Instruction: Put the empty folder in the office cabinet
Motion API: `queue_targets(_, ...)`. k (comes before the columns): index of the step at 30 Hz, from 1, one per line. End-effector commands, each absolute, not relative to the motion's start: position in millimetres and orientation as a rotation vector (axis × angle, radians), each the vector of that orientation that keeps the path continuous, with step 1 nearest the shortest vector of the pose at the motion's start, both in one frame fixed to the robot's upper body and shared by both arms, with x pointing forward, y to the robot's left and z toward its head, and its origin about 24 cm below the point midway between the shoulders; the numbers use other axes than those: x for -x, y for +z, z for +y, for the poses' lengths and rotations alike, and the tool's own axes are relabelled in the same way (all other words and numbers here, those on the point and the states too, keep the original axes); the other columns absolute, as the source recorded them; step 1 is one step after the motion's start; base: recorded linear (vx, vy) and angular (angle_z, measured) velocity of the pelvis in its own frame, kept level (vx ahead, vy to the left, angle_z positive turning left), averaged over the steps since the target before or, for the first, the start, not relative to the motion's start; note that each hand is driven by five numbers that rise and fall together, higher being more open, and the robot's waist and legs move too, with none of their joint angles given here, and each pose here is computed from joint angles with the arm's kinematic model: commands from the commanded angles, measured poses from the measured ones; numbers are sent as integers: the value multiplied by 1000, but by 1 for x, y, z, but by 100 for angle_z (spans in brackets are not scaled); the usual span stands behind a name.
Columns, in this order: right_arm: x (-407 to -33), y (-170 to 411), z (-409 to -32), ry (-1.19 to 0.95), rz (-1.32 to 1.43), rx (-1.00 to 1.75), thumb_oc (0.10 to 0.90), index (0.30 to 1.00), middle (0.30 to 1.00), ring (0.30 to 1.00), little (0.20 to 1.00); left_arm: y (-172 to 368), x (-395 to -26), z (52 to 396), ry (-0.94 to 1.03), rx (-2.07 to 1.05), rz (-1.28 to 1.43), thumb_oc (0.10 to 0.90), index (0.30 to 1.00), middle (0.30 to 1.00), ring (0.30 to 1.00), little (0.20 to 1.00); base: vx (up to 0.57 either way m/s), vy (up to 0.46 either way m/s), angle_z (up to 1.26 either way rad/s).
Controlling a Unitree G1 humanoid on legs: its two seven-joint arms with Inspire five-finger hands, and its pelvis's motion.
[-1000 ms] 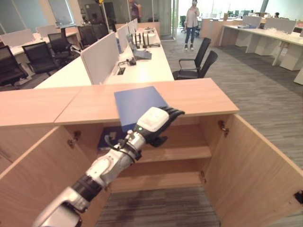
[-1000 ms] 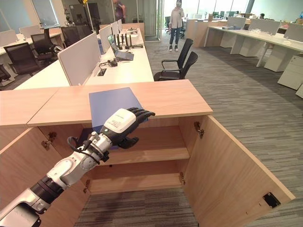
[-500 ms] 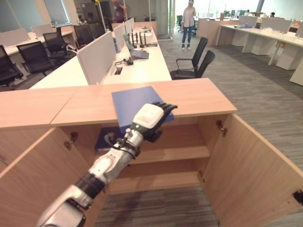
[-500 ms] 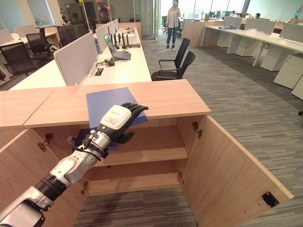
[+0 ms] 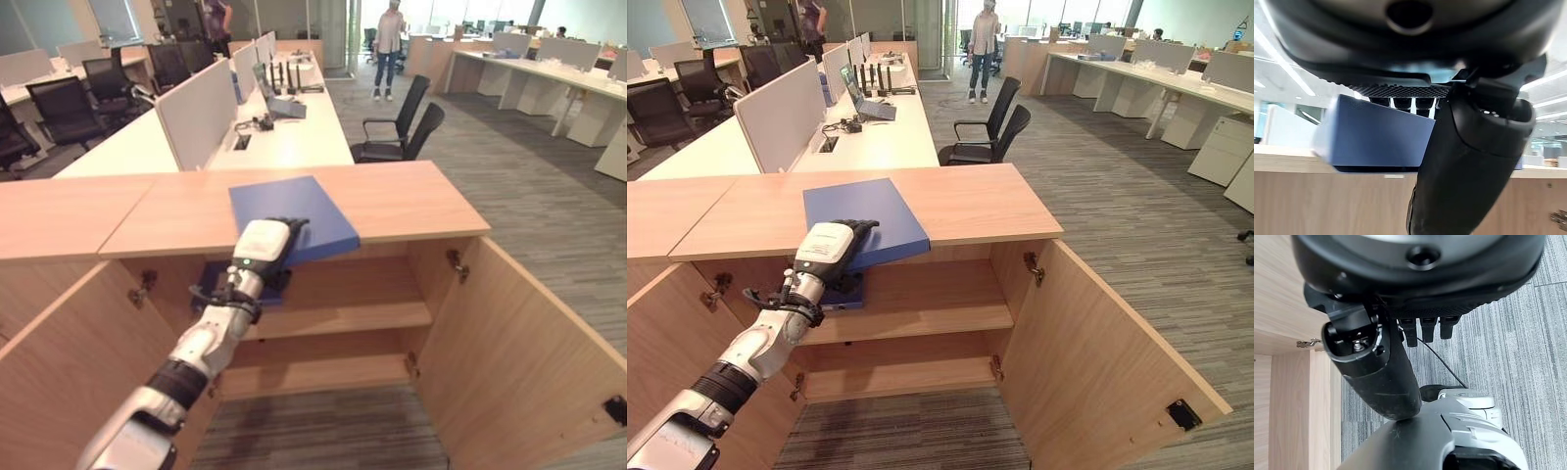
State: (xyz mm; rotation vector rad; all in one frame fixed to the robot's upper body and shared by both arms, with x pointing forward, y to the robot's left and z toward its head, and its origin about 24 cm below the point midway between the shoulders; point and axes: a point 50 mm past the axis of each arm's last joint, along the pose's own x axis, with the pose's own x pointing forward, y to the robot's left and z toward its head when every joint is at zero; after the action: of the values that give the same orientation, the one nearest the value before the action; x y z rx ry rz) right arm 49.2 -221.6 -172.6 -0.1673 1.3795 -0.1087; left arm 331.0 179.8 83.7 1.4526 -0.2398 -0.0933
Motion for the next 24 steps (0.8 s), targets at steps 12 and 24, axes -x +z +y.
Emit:
queue_targets(12,-52,-176,-202,11,1405,165,800,900,900,900,900,127,-360,209,156,-1437,-231,483,425,425,425,425,-1,0,-1)
queue_targets(24,-49,-177,-201,3,1415,153,800,900,900,900,900,106,-351,204,83,-1423,-196,400,300,300,300,300,0,0,0)
